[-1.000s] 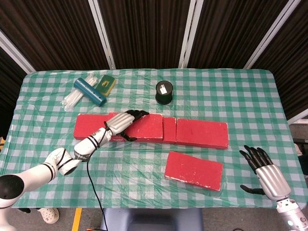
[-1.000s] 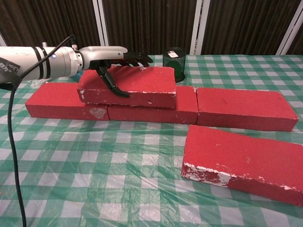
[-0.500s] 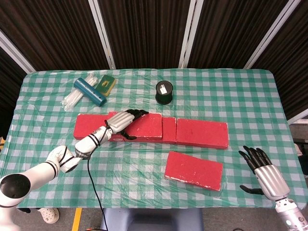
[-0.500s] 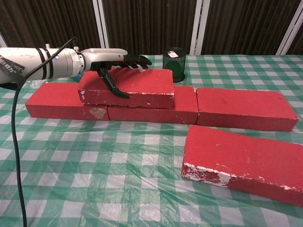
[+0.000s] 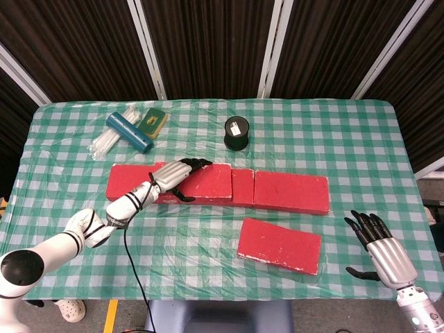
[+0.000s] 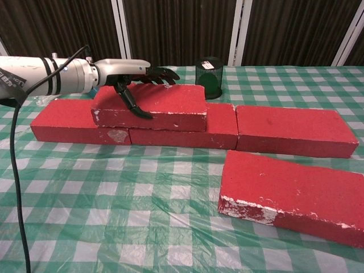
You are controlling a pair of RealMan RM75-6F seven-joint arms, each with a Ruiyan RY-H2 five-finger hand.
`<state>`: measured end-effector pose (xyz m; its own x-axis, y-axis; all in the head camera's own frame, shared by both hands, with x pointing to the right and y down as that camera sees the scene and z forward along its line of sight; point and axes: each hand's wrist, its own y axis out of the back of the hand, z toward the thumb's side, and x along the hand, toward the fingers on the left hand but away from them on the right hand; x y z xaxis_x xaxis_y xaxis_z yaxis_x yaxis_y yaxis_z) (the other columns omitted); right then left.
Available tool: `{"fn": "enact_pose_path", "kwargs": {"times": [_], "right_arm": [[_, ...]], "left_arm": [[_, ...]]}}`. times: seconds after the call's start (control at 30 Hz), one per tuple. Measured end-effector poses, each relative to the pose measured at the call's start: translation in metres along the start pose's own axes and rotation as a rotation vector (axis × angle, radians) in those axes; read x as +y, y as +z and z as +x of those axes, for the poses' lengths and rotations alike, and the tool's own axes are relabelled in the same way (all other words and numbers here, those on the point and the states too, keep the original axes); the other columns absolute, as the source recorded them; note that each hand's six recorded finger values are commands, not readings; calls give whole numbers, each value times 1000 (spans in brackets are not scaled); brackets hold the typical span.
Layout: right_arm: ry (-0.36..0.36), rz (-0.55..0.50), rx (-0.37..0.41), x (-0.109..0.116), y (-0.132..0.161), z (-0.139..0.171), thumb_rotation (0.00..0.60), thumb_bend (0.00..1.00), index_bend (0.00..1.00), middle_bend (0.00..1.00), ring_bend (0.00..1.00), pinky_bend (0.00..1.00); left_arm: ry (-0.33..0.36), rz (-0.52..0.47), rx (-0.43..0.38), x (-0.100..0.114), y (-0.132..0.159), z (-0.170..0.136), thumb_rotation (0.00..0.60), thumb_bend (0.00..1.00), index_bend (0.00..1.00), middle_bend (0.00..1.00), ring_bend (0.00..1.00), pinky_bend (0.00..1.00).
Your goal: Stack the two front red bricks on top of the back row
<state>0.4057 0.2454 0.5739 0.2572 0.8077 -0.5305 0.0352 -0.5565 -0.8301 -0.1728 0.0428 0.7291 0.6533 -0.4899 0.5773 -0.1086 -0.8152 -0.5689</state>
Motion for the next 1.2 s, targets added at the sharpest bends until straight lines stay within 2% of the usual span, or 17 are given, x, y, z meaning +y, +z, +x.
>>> {"fn": "enact_pose_path", "kwargs": {"times": [0.13,0.23,0.3,0.53,0.87,0.97,1.07,1.2], "right_arm": [[1,0,-1,0,0,0,600,89,0,0,0,0],[2,1,-2,0,0,0,600,88,0,0,0,0],[1,1,-2,0,0,0,600,89,0,0,0,0],[-6,-4,0,1,1,1,600,89,0,0,0,0],[-15,-7,15,1,5,2,600,89,0,0,0,0],[-27,-29,22,1,8,1,600,89,0,0,0,0],[-30,-79,30,-2,12,0,600,88,0,0,0,0],[12,-196,63,-12,24,-3,600,88,0,0,0,0]], "left_arm": [[-5,0,1,0,-1,-1,600,276,0,140,16,115],[-9,-2,4,0,-2,-2,600,262,0,26,0,83],[-17,-8,10,0,-2,-2,600,257,0,4,0,73],[-22,-38,0,0,-3,-7,600,241,0,0,0,56],[3,-14,-40,6,3,-17,600,238,0,0,0,43],[37,6,-71,11,6,-30,600,230,0,0,0,39],[81,32,-100,11,6,-55,600,227,0,0,0,31],[138,61,-81,-6,-10,-116,600,237,0,0,0,25]]}}
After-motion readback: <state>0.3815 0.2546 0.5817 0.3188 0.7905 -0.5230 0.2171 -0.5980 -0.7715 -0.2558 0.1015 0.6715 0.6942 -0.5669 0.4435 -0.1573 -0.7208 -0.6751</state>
